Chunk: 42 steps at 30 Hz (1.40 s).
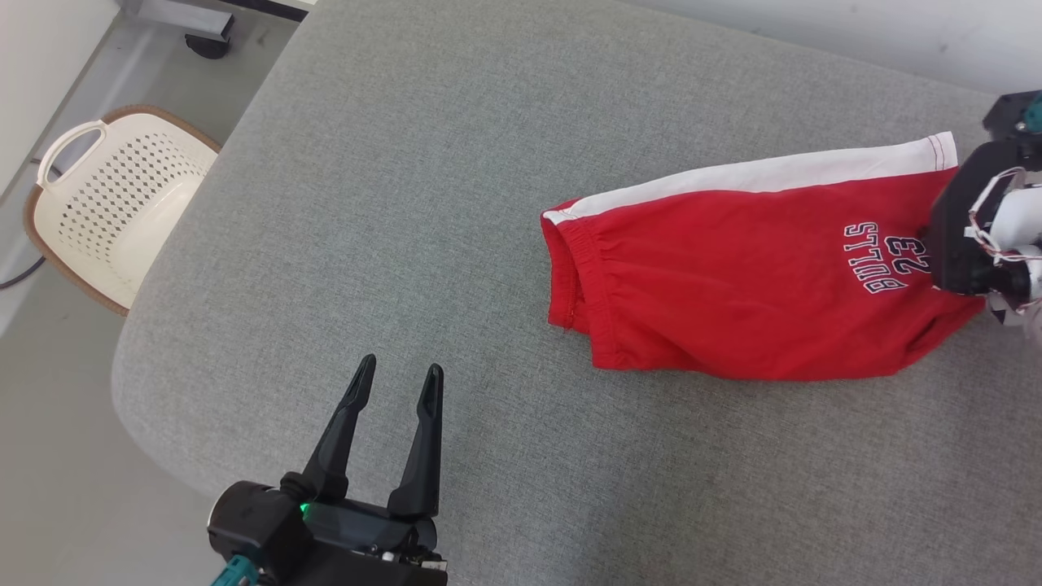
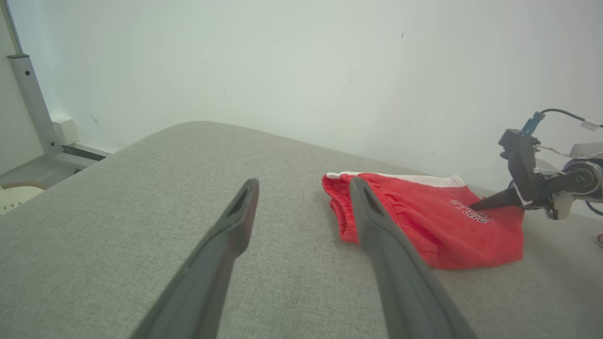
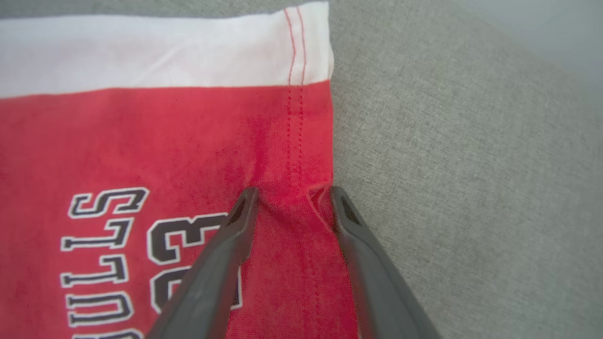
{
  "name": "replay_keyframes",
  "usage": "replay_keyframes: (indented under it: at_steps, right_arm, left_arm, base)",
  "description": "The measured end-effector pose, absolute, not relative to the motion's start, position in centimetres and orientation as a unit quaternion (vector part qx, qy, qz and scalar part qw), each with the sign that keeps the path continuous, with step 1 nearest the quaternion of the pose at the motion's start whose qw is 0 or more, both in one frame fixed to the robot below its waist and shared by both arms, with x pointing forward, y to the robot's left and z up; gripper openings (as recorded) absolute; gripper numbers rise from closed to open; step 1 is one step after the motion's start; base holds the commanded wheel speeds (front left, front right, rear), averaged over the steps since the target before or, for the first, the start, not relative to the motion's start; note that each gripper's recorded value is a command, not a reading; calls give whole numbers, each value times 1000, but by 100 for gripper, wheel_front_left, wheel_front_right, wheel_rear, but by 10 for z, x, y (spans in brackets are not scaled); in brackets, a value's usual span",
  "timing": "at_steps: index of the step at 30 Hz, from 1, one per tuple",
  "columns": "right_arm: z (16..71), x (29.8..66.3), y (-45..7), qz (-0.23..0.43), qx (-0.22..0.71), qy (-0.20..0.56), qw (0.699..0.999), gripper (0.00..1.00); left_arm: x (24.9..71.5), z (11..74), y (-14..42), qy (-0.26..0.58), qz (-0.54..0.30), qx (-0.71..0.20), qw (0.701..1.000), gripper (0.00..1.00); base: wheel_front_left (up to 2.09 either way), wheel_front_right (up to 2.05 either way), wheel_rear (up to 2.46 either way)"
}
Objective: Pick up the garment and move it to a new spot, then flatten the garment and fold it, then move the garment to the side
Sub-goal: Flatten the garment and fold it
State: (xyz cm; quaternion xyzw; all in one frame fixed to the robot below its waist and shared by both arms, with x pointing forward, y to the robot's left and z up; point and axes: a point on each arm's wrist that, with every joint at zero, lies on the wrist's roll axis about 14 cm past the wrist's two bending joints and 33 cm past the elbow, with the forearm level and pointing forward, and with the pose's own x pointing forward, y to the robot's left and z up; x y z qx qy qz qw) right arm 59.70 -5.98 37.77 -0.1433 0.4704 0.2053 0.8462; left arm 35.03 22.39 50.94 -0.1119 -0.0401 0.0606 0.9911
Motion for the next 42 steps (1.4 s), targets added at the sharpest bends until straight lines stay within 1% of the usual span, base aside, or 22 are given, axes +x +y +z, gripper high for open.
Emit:
replay_keyframes:
  at_steps: [2,6,14,21,26,28,30,34,42]
  right_arm:
    - [379,598,-62,206,-152,466,847,0]
    - [385,604,-70,201,-159,445,858,0]
    - [402,615,-114,157,-167,417,879,0]
    - [424,616,-144,129,-179,381,898,0]
    - [446,615,-158,113,-196,360,905,0]
    - [454,613,-152,117,-196,351,908,0]
    - [458,610,-136,131,-189,345,910,0]
    - [465,596,-85,176,-167,340,908,0]
    - [474,568,-14,253,-190,327,891,0]
  left_arm:
    - [351,510,224,-41,61,-113,991,100]
    - [352,509,223,-40,59,-115,991,100]
    - [356,508,216,-41,47,-119,991,100]
    - [355,510,209,-45,35,-126,990,100]
    - [355,517,202,-55,23,-130,990,100]
    - [354,519,201,-59,20,-131,989,100]
    - [352,520,198,-60,14,-132,989,100]
    - [348,521,193,-60,2,-126,990,100]
    - [335,529,195,-72,1,-120,990,100]
  base:
    - [0,0,0]
    - [0,0,0]
    - [0,0,0]
    - [0,0,0]
    - [0,0,0]
    - [0,0,0]
    - [0,0,0]
    - [0,0,0]
    - [0,0,0]
